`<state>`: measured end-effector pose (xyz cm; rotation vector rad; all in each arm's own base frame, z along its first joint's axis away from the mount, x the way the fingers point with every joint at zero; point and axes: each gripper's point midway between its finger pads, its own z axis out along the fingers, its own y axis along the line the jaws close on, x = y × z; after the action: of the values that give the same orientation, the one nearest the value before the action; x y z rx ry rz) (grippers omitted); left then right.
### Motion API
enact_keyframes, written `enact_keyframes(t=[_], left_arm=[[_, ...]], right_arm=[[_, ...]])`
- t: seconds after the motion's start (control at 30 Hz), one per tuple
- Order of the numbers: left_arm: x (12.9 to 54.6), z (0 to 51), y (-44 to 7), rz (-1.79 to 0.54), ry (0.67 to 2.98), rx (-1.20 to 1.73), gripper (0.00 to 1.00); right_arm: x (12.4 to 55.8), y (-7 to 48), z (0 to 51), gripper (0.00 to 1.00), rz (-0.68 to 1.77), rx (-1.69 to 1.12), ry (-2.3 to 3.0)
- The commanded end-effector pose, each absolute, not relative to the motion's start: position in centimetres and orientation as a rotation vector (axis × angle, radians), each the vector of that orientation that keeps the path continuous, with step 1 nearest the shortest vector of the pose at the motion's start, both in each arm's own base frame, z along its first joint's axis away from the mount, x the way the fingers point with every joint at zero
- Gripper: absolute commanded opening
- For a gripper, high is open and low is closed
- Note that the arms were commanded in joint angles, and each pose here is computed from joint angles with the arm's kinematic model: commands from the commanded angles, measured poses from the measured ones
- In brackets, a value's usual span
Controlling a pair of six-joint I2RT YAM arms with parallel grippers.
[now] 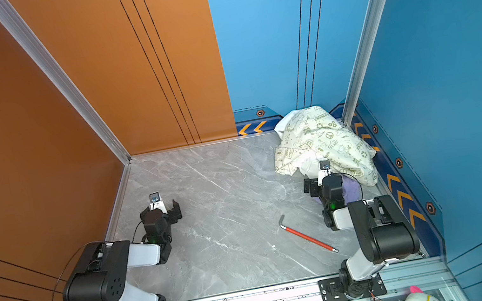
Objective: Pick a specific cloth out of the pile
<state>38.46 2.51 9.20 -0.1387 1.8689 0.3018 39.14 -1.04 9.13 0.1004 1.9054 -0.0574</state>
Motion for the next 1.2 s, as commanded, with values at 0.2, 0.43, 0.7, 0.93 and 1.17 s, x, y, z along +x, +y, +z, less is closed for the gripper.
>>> enact_keyframes(t=[0.2,0.43,0.7,0.93,1.17], left_arm=[[38.8,9.6,2.5,0.287,1.860,-0.148,0.98],[38.8,9.6,2.6,0.286,1.863,-0.151,0.98],[38.9,9.5,2.9,0.280,1.865,-0.167,0.98],[38.9,9.6,2.9,0.278,1.865,-0.168,0.98],[38.0,10.6,2.5,0.332,1.842,-0.166,0.98]], right_arm=[[38.8,-1.2,9.7,1.00,-0.167,0.120,1.865],[39.5,-1.4,9.2,1.00,-0.071,0.121,1.908],[39.5,-1.5,9.2,1.00,-0.064,0.129,1.908],[39.5,-1.5,9.3,1.00,-0.058,0.129,1.907],[38.2,-1.1,12.1,1.00,-0.070,0.116,1.906]])
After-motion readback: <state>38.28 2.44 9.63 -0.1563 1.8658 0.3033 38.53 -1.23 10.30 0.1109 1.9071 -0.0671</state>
